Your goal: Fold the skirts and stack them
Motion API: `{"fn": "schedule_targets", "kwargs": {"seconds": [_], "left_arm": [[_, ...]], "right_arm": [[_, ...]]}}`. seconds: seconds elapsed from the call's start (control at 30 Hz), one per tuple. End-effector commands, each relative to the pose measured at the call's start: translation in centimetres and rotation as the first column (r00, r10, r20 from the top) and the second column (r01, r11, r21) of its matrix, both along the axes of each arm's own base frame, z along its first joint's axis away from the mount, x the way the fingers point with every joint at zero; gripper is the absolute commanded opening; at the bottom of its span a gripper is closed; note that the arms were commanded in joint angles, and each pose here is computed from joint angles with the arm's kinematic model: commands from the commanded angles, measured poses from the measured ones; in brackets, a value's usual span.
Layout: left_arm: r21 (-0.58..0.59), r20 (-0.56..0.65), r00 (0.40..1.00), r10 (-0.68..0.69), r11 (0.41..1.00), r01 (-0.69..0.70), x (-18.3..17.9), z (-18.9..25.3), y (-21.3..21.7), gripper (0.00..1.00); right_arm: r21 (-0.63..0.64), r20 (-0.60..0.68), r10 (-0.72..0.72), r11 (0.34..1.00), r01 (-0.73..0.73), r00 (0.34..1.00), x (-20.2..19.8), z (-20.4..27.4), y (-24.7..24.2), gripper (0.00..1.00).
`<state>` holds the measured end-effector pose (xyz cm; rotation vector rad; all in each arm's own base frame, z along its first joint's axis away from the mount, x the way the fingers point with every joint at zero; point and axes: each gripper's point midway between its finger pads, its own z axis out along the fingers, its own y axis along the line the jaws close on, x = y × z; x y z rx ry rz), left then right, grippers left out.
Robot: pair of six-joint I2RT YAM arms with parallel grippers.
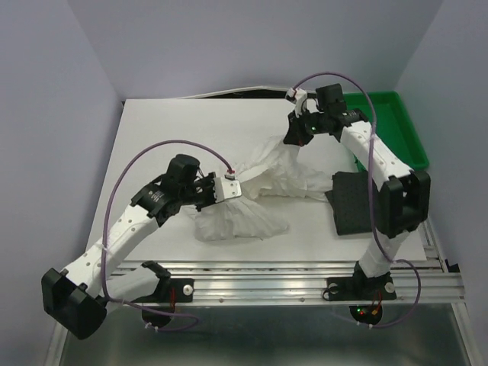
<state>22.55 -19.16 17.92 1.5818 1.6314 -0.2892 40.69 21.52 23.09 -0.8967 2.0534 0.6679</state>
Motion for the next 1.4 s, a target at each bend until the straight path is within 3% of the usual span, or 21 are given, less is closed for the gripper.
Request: {"fn": "schedule_targets", "kwargs": {"seconds": [0.0, 0.07, 0.17, 0.2, 0.3, 0.43, 0.5, 0.6, 0.77, 0.9, 1.13, 1.37], "left_arm": [[-0.046, -0.135, 0.99, 0.031, 0.998, -0.038, 1.3, -0.5, 1.3, 0.0], [-0.051, -0.178, 0.983, 0.054, 0.997, -0.064, 2.1, -1.1, 1.4, 0.0], [-0.039, -0.255, 0.963, 0.091, 0.994, -0.105, 3.2, -2.9, 0.9, 0.0], [-0.024, -0.273, 0.956, 0.112, 0.992, -0.123, 4.0, -3.9, 0.8, 0.0], [-0.006, -0.326, 0.926, 0.189, 0.979, -0.202, 5.7, -5.6, 0.9, 0.0], [-0.026, -0.392, 0.892, 0.224, 0.967, -0.254, 7.3, -6.5, 1.1, 0.0], [-0.03, -0.413, 0.882, 0.227, 0.965, -0.262, 7.9, -6.6, 1.0, 0.0], [-0.013, -0.489, 0.839, 0.237, 0.96, -0.279, 8.4, -8.4, 1.0, 0.0], [0.036, -0.619, 0.742, 0.256, 0.953, -0.299, 8.6, -11.0, 1.6, 0.0], [0.046, -0.691, 0.68, 0.245, 0.954, -0.297, 8.3, -12.4, 1.5, 0.0], [0.062, -0.715, 0.648, 0.261, 0.948, -0.313, 8.3, -13.4, 1.8, 0.0], [0.057, -0.715, 0.649, 0.261, 0.947, -0.317, 8.3, -13.3, 1.8, 0.0]], "right_arm": [[-0.081, -0.233, -0.017, 0.997, -0.002, 0.972, 3.5, -10.6, -1.2, 0.01], [-0.069, -0.283, -0.023, 0.998, 0.004, 0.959, 4.7, -12.7, -0.6, 0.01], [-0.035, -0.345, -0.033, 0.999, 0.022, 0.938, 6.8, -14.9, 0.6, 0.11], [-0.029, -0.349, -0.035, 0.999, 0.027, 0.937, 7.4, -14.9, 0.8, 0.23], [-0.061, -0.311, -0.04, 0.998, 0.022, 0.949, 7.6, -13.6, 0.7, 0.47], [-0.157, -0.18, -0.106, 0.984, 0.078, 0.978, 6.7, -9.4, -1.8, 0.58], [-0.143, -0.101, -0.108, 0.985, 0.093, 0.989, 5.0, -4.9, -2.5, 0.58], [-0.11, -0.08, -0.095, 0.99, 0.086, 0.992, 0.9, -2.3, -3.2, 0.55], [-0.059, -0.187, 0.05, 0.996, -0.062, 0.981, -7.0, -4.1, -0.5, 0.46], [-0.103, -0.162, 0.14, 0.982, -0.158, 0.977, -11.6, -6.8, 2.7, 0.41], [-0.147, -0.179, 0.168, 0.97, -0.196, 0.969, -15.6, -10.2, 7.2, 0.33], [-0.22, -0.144, 0.049, 0.972, -0.081, 0.988, -14.2, -13.2, 7.7, 0.33]]}}
